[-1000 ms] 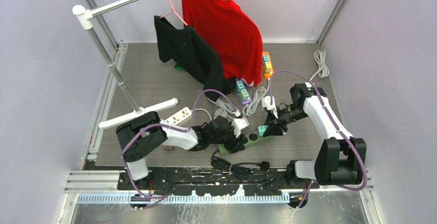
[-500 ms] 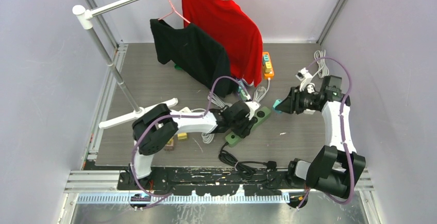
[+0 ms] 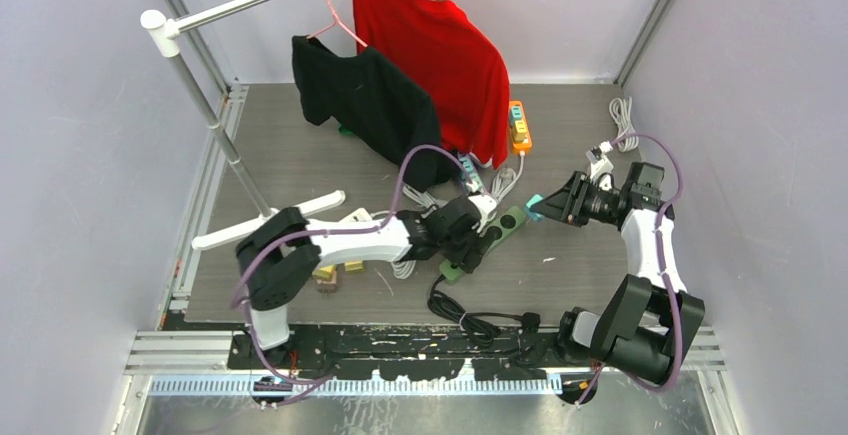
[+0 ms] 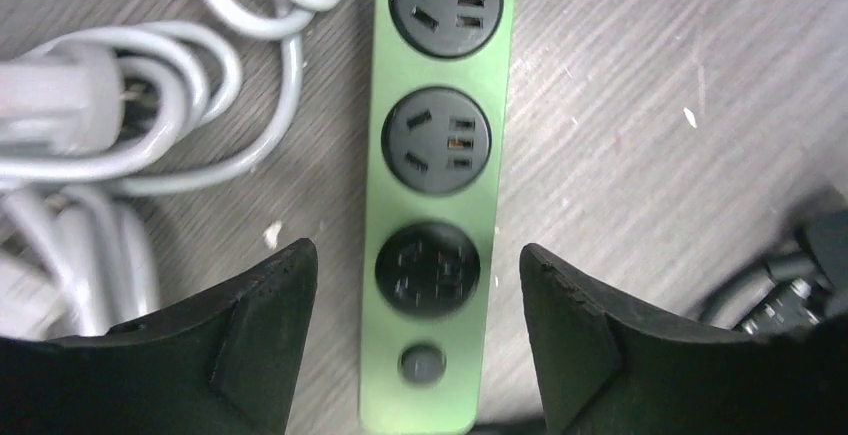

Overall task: Pull the plug off the socket
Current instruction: Place the plug at the center of the board.

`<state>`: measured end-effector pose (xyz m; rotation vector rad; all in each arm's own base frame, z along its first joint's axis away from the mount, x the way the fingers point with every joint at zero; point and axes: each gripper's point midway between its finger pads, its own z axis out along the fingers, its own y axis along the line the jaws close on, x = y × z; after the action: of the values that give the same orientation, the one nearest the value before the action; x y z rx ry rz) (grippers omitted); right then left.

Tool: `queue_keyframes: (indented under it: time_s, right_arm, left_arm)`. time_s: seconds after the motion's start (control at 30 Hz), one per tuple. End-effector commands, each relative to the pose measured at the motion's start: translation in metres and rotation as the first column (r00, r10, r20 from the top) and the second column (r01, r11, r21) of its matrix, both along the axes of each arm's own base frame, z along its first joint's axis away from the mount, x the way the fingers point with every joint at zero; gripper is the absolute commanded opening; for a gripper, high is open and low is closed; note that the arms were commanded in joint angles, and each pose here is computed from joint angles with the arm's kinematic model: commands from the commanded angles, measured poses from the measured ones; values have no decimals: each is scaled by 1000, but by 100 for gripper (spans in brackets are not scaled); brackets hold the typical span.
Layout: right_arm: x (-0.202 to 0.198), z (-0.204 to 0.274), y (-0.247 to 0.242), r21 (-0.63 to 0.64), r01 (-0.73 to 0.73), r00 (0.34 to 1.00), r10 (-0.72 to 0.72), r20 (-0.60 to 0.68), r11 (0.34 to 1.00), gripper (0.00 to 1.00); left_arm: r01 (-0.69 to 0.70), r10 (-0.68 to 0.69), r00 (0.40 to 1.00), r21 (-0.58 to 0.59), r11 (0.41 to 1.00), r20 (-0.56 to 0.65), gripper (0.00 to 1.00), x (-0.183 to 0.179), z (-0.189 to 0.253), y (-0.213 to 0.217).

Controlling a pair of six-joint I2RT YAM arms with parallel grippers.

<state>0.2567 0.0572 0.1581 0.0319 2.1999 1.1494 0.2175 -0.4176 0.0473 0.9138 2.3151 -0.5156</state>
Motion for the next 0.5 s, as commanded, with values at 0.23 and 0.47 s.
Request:
queue_keyframes:
  time_s: [0.23, 0.47]
  right_arm:
    - [1, 18, 17, 269, 47, 996, -26, -82, 962, 3]
    - [6, 8, 18, 375, 105, 976, -23, -216, 921, 3]
  left_arm:
    - [22, 37, 983, -317, 948, 179, 75, -19, 123, 39]
    - [-200, 300, 946, -503, 841, 125, 100, -15, 157, 86]
